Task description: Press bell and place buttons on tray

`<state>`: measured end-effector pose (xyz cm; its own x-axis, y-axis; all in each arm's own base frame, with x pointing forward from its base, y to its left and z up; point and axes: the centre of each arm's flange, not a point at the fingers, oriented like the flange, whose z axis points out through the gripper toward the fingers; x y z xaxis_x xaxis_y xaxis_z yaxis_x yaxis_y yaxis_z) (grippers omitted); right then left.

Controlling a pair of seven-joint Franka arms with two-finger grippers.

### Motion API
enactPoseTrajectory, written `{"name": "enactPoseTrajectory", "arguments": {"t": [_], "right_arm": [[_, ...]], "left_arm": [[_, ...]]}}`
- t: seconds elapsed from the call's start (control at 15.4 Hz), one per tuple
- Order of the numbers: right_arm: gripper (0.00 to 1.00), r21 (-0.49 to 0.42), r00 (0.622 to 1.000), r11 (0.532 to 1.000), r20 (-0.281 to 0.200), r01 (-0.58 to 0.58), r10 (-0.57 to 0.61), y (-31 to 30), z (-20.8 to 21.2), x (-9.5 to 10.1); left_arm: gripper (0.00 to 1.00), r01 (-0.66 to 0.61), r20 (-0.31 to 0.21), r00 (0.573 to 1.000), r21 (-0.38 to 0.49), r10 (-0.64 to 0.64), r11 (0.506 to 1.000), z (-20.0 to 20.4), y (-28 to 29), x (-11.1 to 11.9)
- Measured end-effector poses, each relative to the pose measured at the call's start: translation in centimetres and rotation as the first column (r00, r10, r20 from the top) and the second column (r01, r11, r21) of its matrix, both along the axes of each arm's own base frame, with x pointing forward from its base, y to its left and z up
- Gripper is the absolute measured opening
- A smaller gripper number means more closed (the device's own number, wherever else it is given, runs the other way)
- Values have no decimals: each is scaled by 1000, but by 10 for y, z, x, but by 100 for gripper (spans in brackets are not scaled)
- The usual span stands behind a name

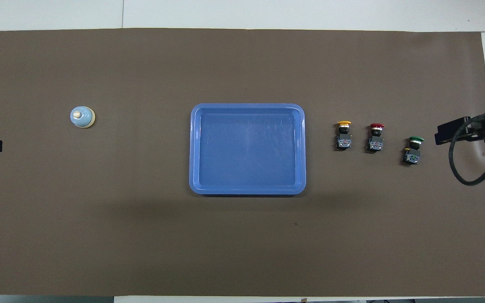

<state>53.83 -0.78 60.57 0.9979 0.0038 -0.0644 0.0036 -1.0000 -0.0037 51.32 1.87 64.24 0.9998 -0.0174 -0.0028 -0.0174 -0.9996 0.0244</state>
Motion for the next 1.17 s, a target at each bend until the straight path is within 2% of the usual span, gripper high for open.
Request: {"name": "enactPoseTrajectory", "arguments": {"t": [0.07,0.33,0.52,0.78,0.98,1.17], "right_arm": [[100,0,1000,1000,-1,-8,8,4,-3,0],[100,-2,996,999,66,-51,51,44,-40,0],[100,-2,997,999,70,-33,33,59,-82,-1],[100,1,997,1000,77,-10,10,72,-148,15],[100,7,994,1000,109,-4,3,87,-204,29],[100,10,993,1000,121,-10,9,93,-242,34]], "left_arm": [[100,6,6,1000,1,-6,1000,3,-3,-3],[100,22,-4,1000,1,-22,1000,-1,-12,-3],[100,28,-4,1000,1,-28,1000,-1,-15,-3],[100,29,2,1000,2,-29,1000,-1,-16,-2],[100,34,5,999,2,-34,999,0,-19,-2],[100,56,-23,998,1,-56,998,-6,-30,2]]}}
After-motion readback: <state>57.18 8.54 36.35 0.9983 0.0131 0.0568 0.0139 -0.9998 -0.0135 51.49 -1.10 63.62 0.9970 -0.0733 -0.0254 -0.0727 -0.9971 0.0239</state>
